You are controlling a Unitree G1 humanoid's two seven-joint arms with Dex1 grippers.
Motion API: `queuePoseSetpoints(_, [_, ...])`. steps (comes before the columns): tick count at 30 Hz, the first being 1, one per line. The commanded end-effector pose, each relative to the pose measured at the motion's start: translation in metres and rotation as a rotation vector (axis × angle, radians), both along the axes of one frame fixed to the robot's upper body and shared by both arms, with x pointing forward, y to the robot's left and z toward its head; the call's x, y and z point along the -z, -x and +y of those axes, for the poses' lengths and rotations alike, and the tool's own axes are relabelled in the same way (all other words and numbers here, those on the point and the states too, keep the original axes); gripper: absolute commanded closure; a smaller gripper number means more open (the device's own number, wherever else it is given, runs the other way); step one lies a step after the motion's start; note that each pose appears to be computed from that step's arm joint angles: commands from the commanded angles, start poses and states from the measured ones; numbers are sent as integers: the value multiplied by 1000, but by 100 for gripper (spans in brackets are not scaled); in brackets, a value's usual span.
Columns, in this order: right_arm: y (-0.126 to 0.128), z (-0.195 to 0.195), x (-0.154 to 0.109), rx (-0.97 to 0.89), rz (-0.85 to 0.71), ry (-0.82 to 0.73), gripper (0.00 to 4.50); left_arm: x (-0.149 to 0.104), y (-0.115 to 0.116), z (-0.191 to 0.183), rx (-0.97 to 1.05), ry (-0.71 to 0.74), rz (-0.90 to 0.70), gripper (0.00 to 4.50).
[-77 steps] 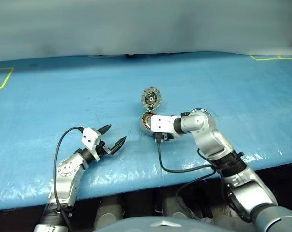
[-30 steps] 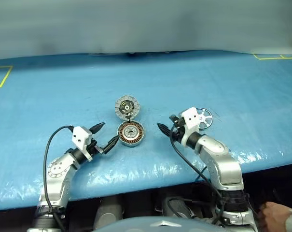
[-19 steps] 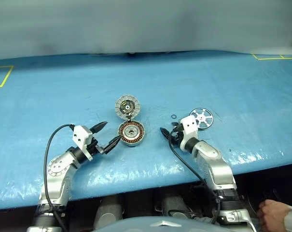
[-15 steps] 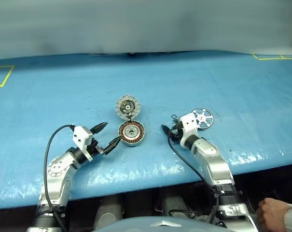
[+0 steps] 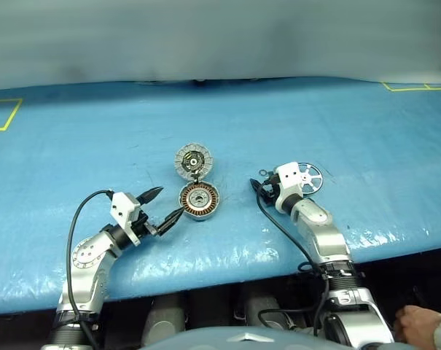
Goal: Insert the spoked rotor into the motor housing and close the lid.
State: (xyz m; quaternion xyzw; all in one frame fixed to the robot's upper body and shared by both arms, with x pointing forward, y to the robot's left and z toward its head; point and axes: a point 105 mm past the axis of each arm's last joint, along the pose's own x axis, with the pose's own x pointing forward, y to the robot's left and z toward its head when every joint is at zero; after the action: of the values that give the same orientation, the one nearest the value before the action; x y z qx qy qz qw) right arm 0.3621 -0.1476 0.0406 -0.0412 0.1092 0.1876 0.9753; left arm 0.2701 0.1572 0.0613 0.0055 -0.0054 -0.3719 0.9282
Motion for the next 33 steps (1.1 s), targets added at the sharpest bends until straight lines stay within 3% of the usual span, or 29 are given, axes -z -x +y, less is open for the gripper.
queuePoseSetpoints(1, [-7, -6, -2, 35, -8, -18, 119, -9, 0, -3, 14, -3, -40, 0])
queuePoseSetpoints(3, [-10, -4, -2, 37, -5, -25, 119, -9, 0, -4, 15, -3, -41, 0])
queuePoseSetpoints(6, [-12, -5, 4, 48, 19, -16, 177, -9, 0, -4, 16, -4, -42, 0])
queuePoseSetpoints(12, [-4, 0, 10, 32, 49, -51, 376, -8, 4, -2, 15, -2, -39, 0])
queuePoseSetpoints(13, [-2, 1, 10, 27, 50, -57, 385, -7, 4, -2, 16, -1, -38, 0])
queuePoseSetpoints(18, [13, 19, -7, -63, -6, -108, 385, -5, 7, -2, 22, -3, -38, 0])
queuePoseSetpoints(26, [42, 81, -72, -420, -193, -125, 385, -3, 9, -6, 71, -25, -51, 0])
queuePoseSetpoints(30, [55, 106, -78, -558, -183, -95, 385, 0, 8, -7, 77, -41, -51, 0])
queuePoseSetpoints(33, [63, 125, -67, -639, -140, -62, 385, 1, 8, -7, 75, -40, -54, 0])
